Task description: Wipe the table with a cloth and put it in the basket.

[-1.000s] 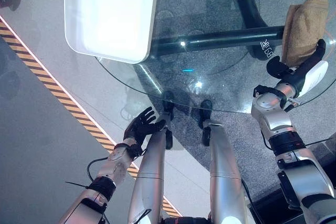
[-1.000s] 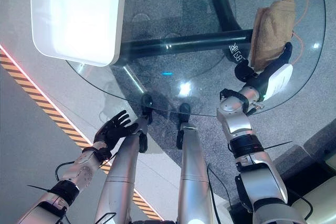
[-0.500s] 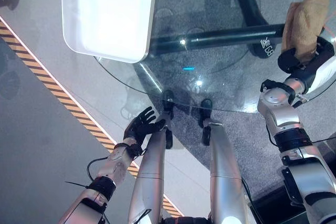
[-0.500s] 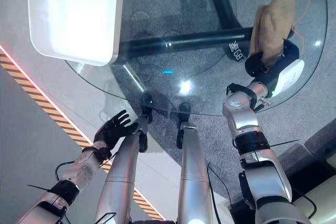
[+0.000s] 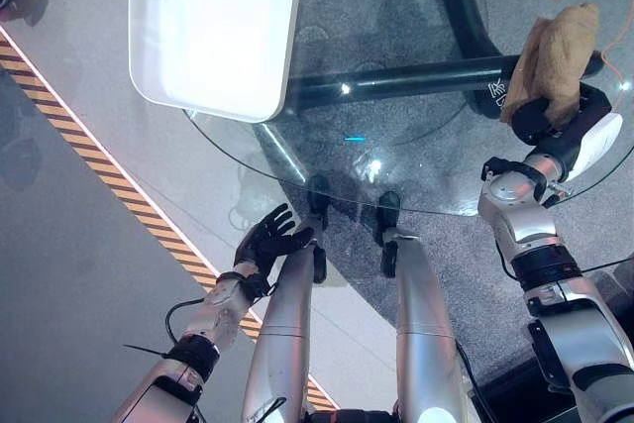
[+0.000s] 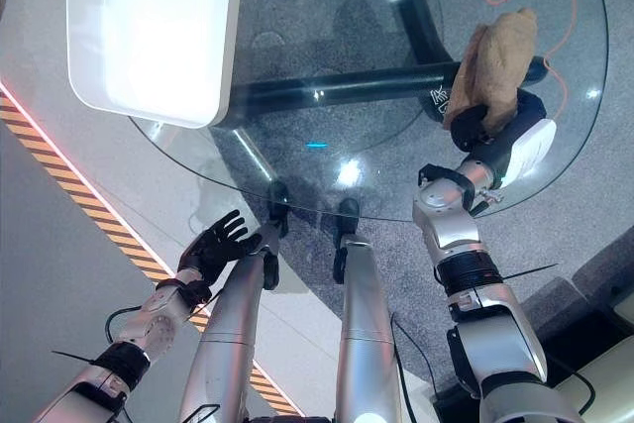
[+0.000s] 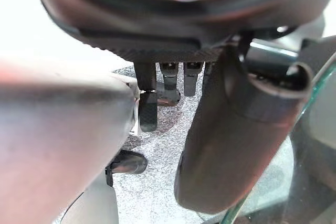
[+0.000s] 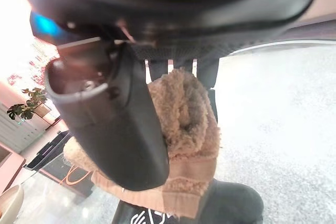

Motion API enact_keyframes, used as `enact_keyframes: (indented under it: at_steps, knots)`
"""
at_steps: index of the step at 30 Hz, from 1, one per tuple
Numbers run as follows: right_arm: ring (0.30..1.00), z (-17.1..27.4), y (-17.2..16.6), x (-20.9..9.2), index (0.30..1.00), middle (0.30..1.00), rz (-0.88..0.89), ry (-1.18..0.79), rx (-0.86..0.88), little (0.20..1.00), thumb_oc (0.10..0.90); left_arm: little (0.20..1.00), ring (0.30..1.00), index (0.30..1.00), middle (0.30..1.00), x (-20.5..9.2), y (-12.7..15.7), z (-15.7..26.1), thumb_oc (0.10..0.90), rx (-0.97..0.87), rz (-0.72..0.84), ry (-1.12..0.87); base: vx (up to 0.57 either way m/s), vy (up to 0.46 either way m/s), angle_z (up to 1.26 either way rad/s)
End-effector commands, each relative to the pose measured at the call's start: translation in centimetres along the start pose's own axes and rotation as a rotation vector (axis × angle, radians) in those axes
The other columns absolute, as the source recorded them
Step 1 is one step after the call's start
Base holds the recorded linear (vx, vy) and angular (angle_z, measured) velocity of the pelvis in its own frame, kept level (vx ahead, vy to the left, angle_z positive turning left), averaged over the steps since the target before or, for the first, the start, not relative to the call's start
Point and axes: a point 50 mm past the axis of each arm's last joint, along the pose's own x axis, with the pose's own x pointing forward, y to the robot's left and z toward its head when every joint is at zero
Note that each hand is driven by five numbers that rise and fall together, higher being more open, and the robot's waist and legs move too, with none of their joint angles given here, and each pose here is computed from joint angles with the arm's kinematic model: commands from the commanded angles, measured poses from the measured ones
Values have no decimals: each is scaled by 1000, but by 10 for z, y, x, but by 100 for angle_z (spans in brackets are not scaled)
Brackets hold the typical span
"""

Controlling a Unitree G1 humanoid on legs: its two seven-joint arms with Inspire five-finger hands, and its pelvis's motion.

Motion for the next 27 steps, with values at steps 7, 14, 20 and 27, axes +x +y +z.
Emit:
enact_keyframes:
  at_steps: [7, 14, 20, 27]
  knots:
    - [300, 43, -6, 0, 300, 300, 51, -175, 142, 200, 100, 900, 900, 900, 900, -27, -46, -86, 800, -77, -134, 289, -3, 31, 1]
    - [300, 60, 13, -15, 300, 300, 229, -278, 120, 200, 100, 900, 900, 900, 900, -26, -49, -87, 800, -95, -136, 287, 7, 33, 1]
    - [300, 59, 29, -39, 300, 300, 396, -318, 77, 200, 100, 900, 900, 900, 900, -26, -51, -89, 800, -102, -147, 285, 0, 0, 0]
    - [300, 53, 43, -68, 300, 300, 583, -355, 60, 200, 100, 900, 900, 900, 900, -26, -56, -91, 800, -102, -157, 278, 3, 11, 2]
